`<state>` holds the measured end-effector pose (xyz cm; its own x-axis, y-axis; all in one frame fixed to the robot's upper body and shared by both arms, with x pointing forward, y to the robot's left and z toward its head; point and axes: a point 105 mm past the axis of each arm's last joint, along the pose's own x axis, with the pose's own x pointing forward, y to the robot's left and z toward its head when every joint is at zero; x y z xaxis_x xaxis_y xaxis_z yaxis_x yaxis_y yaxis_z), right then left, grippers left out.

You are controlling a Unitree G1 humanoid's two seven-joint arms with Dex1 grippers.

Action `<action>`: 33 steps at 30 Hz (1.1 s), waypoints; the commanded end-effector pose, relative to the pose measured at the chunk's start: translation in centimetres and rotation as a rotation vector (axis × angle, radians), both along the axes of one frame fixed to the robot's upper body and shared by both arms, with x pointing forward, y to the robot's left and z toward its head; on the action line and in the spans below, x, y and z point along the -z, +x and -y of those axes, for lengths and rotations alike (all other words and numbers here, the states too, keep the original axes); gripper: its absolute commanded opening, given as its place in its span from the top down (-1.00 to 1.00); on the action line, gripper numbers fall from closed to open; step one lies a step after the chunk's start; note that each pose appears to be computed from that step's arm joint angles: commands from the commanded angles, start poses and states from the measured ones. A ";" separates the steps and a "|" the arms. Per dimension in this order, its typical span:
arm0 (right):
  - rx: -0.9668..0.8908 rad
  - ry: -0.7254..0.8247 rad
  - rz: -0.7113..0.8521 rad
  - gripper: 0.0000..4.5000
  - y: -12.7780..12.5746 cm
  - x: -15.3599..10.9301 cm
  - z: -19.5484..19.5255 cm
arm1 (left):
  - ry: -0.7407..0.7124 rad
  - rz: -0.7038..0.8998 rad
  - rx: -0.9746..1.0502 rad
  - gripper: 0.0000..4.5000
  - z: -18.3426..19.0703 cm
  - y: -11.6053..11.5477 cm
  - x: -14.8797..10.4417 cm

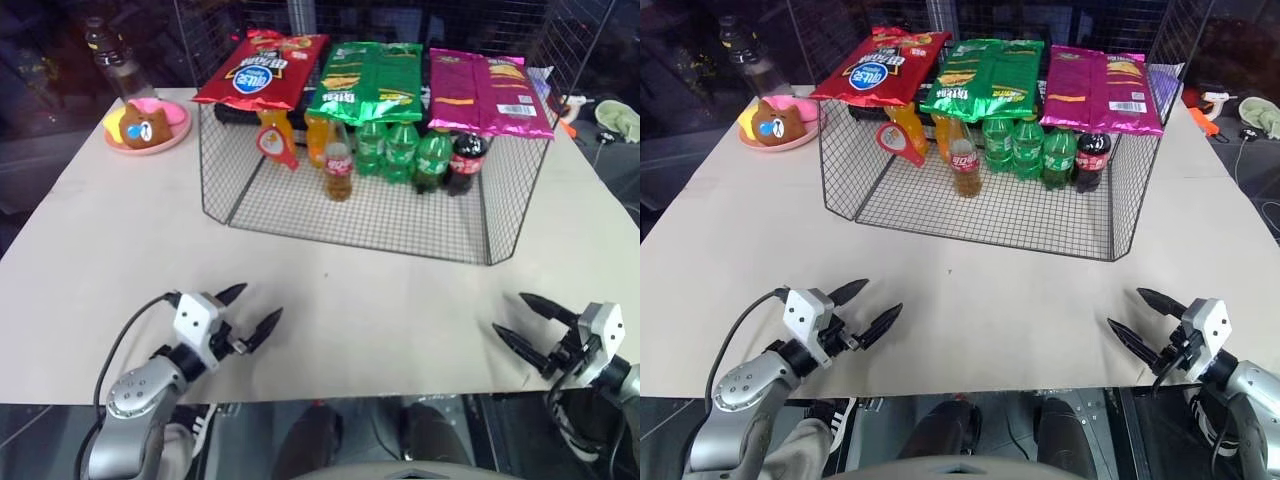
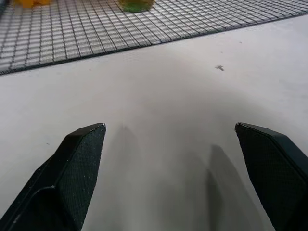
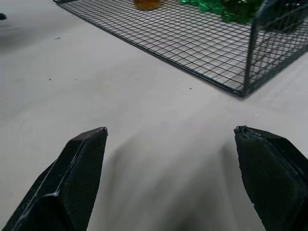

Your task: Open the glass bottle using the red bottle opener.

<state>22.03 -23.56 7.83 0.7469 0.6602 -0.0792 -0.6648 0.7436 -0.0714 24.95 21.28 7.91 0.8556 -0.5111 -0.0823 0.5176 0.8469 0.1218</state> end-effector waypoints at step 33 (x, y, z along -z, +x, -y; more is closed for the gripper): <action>-0.235 0.214 0.400 -0.89 -1.6 -11.2 -10.2 | -0.111 0.306 0.016 -1.00 0.6 17.7 -12.7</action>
<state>20.89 -13.31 17.95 0.5328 0.7858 0.3140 -0.7812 0.5994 -0.1744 42.50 20.87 19.42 0.8367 -0.5086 0.2032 0.4880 0.8607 0.1447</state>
